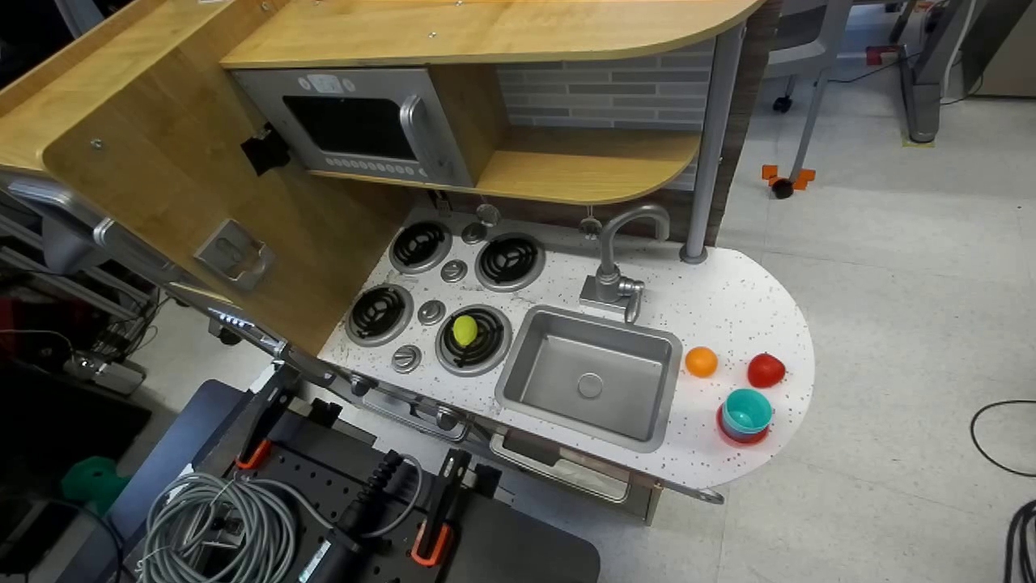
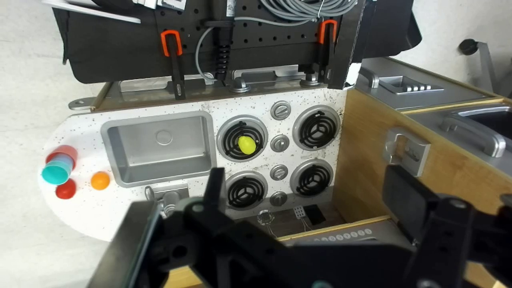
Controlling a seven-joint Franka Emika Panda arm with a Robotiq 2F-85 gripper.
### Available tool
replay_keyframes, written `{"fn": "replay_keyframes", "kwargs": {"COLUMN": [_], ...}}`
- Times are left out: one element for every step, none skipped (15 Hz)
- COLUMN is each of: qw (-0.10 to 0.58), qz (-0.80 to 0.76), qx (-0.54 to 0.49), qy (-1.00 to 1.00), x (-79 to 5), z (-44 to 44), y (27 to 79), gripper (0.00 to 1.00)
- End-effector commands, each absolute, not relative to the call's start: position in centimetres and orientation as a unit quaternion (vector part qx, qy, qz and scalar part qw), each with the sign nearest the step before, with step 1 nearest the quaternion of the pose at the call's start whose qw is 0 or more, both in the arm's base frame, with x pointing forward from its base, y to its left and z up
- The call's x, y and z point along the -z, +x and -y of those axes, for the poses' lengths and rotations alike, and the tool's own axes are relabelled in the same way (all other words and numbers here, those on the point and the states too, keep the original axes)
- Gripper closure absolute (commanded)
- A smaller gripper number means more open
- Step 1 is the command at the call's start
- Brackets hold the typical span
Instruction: Take the orange toy from beside the sink and place it inside the sink
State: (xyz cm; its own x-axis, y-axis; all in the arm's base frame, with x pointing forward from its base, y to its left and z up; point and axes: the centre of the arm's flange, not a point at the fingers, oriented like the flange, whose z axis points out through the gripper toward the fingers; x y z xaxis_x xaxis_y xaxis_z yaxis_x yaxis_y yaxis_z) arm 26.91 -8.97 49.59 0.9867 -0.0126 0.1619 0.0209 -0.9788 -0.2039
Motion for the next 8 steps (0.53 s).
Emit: {"fn": "replay_keyframes", "kwargs": {"qw": [0.080,0.077,0.070,0.064,0.057,0.049,0.040,0.029], "qz": [0.004,0.015,0.020,0.021,0.025,0.026,0.024,0.030], "qx": [0.068,0.055,0.043,0.038,0.028,0.024,0.021,0.020], "qy": [-0.994,-0.995,-0.996,-0.997,-0.998,-0.998,-0.999,-0.999], "x": [-49.9,-49.8,-49.6,-49.4,-49.1,-48.9,-48.7,-48.4], "z": [8.3,7.9,7.5,7.0,6.5,6.1,5.7,5.4], "y": [29.5,30.2,31.2,32.0,33.3,34.4,35.6,36.9], "gripper": [0.00,0.00,0.00,0.00,0.00,0.00,0.00,0.00]}}
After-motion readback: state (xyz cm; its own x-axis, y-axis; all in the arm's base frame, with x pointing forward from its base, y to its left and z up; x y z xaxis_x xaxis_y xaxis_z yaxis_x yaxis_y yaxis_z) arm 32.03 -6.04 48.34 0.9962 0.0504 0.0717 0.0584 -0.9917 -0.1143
